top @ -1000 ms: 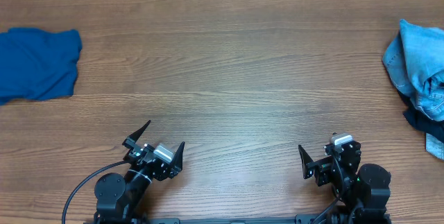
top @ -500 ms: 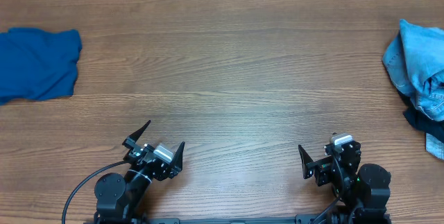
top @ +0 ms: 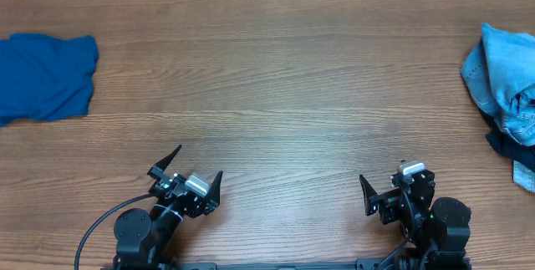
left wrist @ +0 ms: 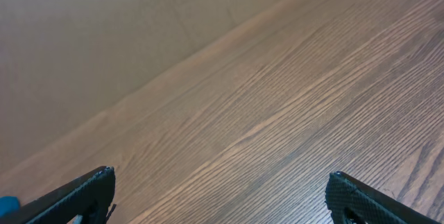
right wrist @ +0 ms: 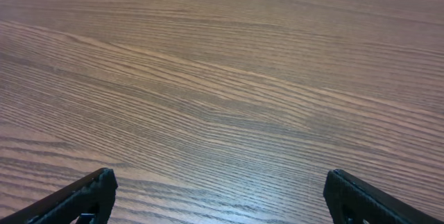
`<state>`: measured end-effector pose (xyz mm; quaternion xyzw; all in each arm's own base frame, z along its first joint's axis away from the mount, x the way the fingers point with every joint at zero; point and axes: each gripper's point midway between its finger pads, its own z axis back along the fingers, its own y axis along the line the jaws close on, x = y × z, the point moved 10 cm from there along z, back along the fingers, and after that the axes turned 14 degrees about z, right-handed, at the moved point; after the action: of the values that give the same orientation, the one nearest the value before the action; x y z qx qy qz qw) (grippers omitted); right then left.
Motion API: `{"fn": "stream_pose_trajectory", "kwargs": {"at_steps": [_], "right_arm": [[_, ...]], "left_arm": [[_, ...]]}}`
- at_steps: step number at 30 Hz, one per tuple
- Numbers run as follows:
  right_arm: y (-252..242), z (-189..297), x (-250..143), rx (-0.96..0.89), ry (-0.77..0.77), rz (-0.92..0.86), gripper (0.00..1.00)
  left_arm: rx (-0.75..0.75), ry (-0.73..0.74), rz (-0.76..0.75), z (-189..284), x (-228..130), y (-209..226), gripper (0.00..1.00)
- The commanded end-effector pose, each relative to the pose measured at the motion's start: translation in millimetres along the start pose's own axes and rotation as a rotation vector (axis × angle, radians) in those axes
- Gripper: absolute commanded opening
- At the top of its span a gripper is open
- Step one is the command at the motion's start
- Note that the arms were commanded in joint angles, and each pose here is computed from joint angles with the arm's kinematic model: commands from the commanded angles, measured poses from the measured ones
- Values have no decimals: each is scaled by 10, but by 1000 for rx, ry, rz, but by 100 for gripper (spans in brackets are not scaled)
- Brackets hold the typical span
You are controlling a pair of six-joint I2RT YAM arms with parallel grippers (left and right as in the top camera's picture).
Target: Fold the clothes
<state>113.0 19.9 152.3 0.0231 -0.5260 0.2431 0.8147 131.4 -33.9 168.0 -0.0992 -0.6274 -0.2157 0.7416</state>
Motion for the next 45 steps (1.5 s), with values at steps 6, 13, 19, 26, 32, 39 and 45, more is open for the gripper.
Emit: {"fn": "stream_pose_trajectory", "kwargs": {"at_steps": [6,13,19,26,32,39,45], "right_arm": [[0,-3,-4,-7,-7,4,100],[0,-3,-4,-7,-7,4,100],[26,7,140,62,-126,29,100],[168,140,493,339,-431,82,100],[48,221,690,288,-475,-240,100],[-14,323,961,340,-472,-325,100],[-20,449,1221,437,-610,-261,100]], "left_arm": [[-4,-11,7,0,-4,-2,100],[-4,-11,7,0,-4,-2,100],[-4,-11,7,0,-4,-2,100],[-4,-11,7,0,-4,-2,100],[-4,-11,7,0,-4,-2,100],[-4,-11,7,0,-4,-2,100],[-4,-11,7,0,-4,-2,100]]}}
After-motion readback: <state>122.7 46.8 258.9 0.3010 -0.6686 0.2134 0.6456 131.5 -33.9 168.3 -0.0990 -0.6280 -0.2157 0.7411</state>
